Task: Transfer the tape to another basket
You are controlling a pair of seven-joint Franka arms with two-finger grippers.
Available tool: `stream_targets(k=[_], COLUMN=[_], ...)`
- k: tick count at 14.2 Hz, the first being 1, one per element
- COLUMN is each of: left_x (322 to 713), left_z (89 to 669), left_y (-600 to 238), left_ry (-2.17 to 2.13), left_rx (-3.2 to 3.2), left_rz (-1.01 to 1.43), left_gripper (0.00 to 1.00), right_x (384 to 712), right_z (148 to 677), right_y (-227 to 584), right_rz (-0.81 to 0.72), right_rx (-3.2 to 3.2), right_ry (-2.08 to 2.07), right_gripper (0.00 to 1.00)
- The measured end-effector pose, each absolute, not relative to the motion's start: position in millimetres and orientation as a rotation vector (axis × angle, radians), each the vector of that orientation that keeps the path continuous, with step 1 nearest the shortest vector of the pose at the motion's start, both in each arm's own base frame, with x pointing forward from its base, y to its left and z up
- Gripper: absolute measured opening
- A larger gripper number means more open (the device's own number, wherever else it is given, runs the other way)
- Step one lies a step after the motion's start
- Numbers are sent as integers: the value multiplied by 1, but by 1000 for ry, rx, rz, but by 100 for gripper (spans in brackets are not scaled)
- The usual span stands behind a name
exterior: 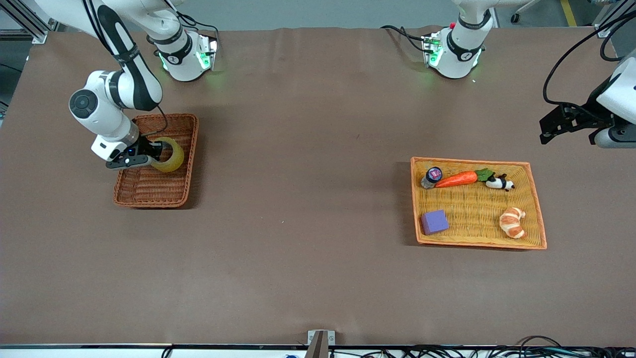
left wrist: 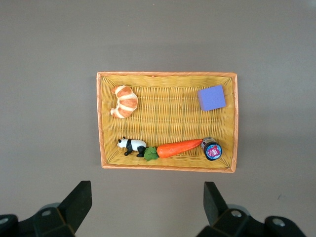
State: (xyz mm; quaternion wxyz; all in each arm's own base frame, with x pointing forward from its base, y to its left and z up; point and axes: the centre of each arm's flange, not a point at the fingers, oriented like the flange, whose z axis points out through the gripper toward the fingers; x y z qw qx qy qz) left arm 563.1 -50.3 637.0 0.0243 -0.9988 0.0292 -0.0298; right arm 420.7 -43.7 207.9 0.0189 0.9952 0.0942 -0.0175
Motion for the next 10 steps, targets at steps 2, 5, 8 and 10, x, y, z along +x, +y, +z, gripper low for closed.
stream_targets(k=[2,5,8,10], left_x=[563,563,563,563], left_z=[637,637,637,637], left_y=[-50,-50,-50,-50], left_ry=[90,94,100,101], left_rx=[-3090,-3090,-3090,-3090], left_rz=[-92,-92,-92,-92], left_gripper=[100,100,100,100], right_x=[420,422,442,472], right_z=[206,208,241,308], right_y=[-44,-44,-45,-51], right_rz=[-60,-55,-80,-70], right_rx=[3088,3088,3106,3131], right_ry=[293,293,277,220], right_gripper=[26,58,87,100])
